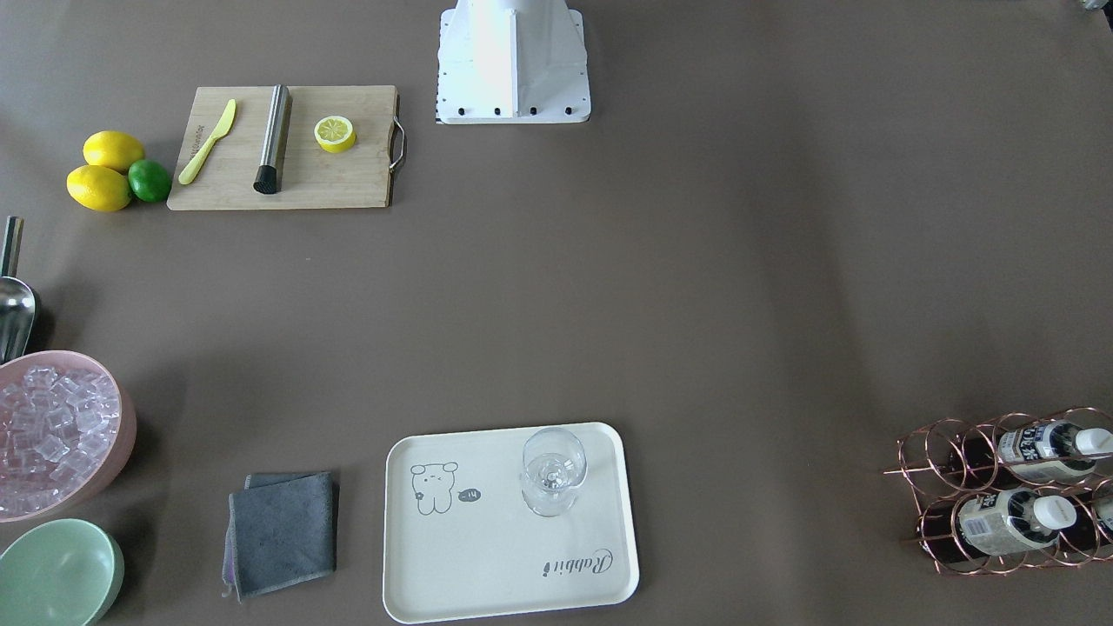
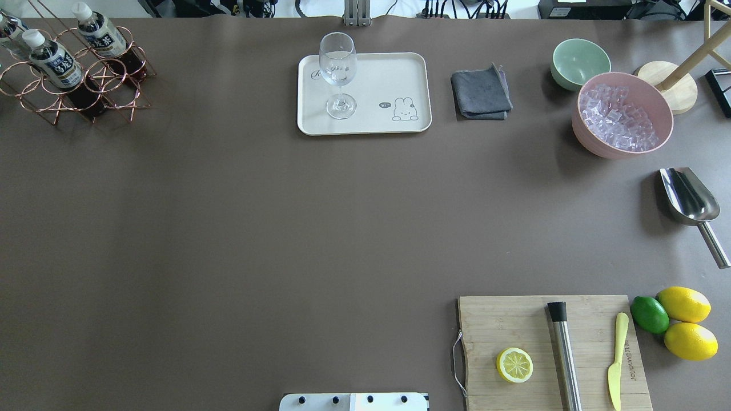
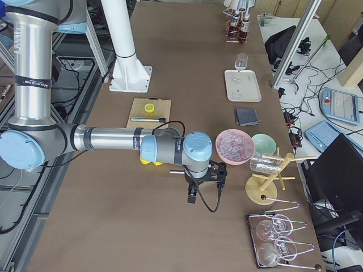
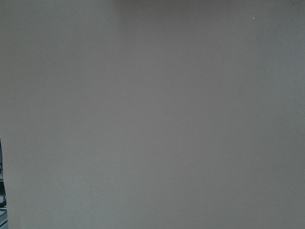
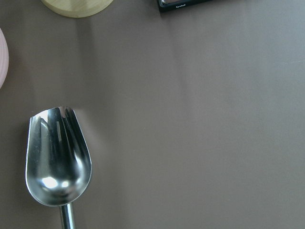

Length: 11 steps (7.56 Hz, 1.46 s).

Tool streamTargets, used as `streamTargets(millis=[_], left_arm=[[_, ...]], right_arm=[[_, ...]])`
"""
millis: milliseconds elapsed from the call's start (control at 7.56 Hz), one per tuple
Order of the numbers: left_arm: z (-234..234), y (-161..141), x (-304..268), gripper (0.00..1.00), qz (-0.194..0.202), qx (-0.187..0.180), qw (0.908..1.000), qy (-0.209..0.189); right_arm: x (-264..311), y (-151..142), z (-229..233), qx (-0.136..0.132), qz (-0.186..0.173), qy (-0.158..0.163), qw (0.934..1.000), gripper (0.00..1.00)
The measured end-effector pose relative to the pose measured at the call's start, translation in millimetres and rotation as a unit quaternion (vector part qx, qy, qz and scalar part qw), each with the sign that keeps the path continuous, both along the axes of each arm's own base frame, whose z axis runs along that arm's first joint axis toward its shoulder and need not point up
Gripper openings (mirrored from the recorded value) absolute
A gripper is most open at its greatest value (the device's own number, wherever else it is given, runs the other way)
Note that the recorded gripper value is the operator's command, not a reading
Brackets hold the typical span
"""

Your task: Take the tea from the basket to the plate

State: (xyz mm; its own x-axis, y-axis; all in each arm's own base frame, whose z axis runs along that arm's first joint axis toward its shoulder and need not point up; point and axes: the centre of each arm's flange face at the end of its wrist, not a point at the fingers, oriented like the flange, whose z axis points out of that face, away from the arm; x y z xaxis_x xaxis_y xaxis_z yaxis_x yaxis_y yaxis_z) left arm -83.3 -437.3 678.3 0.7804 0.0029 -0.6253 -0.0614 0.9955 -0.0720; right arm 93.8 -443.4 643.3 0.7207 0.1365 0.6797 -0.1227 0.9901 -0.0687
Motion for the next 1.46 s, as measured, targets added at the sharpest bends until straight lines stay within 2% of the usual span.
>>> streamTargets(millis=[794, 1059, 1191, 1324, 1456], left_arm=[[-2.5, -1.2, 0.1, 0.98, 0.001, 0.004, 1.0000, 0.001], [-11.7, -12.8, 0.5, 0.98, -0.002, 0.010, 0.9999, -0.001], [-21.4, -22.5, 0.3, 0.98, -0.026, 0.000, 0.9997, -0.003], [-39.8, -38.6, 0.8, 0.98, -0.078, -0.025, 0.9967, -0.001], [-58.4, -53.6, 3.0, 0.98, -0.142, -0.063, 0.9878, 0.013]], right_arm=[[-0.3, 1.5, 1.3, -0.002, 0.000, 0.000, 1.0000, 1.00], [-3.6, -2.3, -2.0, 0.002, -0.004, 0.001, 1.0000, 1.00], [-5.3, -5.0, -5.4, 0.006, -0.006, 0.002, 1.0000, 1.00], [-6.9, -9.6, -10.4, 0.011, -0.008, 0.002, 0.9999, 1.00], [-8.8, -13.5, -15.2, 0.016, -0.011, 0.003, 0.9998, 1.00]])
